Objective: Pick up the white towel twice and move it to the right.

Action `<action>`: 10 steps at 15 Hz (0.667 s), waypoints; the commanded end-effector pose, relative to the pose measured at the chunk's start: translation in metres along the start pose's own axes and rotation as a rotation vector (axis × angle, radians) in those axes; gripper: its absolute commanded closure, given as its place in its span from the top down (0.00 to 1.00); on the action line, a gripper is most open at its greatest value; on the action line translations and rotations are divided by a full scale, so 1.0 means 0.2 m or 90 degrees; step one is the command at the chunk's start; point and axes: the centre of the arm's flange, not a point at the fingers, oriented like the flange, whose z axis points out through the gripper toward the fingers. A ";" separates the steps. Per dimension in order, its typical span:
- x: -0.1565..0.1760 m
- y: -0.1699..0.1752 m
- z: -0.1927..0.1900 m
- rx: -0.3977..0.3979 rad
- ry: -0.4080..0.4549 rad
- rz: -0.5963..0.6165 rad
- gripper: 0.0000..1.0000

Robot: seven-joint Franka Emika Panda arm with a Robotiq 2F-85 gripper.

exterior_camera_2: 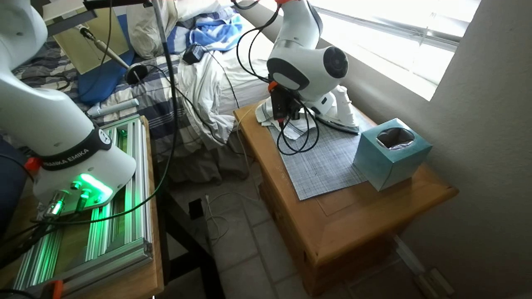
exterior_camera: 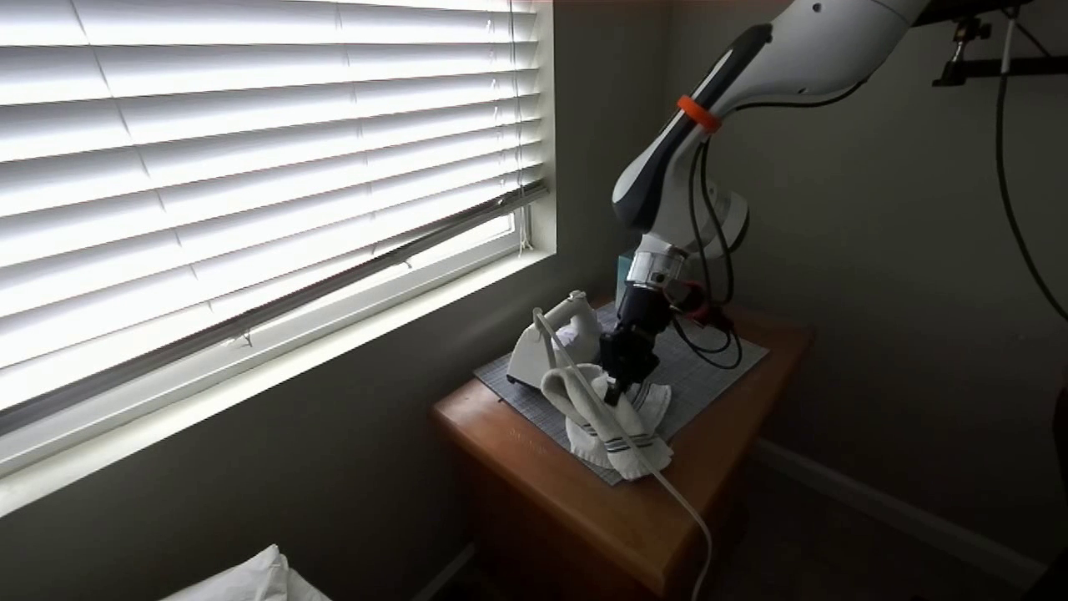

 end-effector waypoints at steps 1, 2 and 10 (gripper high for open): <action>-0.15 -0.13 -0.22 -0.051 0.010 0.032 0.01; -0.19 -0.17 -0.27 -0.063 0.013 0.034 0.01; -0.52 -0.63 -0.69 -0.178 0.067 0.057 0.01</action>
